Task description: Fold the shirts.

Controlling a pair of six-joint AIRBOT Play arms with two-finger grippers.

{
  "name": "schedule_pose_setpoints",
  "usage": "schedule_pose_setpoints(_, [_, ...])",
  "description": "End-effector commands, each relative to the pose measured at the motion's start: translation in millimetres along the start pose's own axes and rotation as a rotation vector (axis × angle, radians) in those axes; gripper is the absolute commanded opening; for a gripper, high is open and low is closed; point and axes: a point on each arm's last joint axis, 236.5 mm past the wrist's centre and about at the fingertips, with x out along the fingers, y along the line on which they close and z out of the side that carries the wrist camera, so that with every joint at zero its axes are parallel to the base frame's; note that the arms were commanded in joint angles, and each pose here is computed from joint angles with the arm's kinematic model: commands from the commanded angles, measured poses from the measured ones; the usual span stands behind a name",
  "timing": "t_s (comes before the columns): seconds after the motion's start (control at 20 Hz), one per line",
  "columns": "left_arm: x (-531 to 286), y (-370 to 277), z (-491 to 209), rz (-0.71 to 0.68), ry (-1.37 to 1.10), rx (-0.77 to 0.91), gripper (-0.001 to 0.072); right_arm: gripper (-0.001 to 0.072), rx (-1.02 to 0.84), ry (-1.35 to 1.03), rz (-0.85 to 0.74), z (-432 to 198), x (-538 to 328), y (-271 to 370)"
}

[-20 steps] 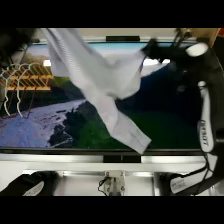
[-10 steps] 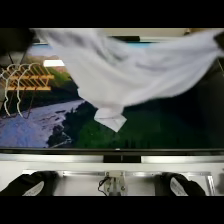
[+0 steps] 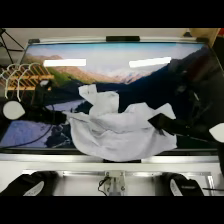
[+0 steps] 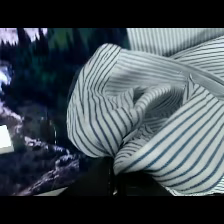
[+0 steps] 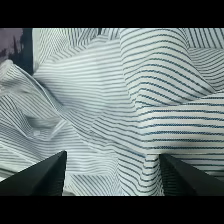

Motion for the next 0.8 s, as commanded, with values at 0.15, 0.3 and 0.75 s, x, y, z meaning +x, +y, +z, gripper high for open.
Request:
schedule_pose_setpoints(0.15, [5, 6, -37, 0.011, 0.019, -0.017, 0.0056, 0.0569, -0.101, -0.306, 0.086, 116, -29, 58])
schedule_pose_setpoints(0.3, [-6, 4, -34, 0.007, -0.024, -0.026, 0.0055, 0.0578, -0.110, -0.197, 0.117, 153, 20, 67])
schedule_pose_setpoints(0.75, [-28, -10, -29, -0.045, -0.112, -0.033, 0.0056, 0.0674, -0.098, 0.330, 0.061, 80, 253, 59])
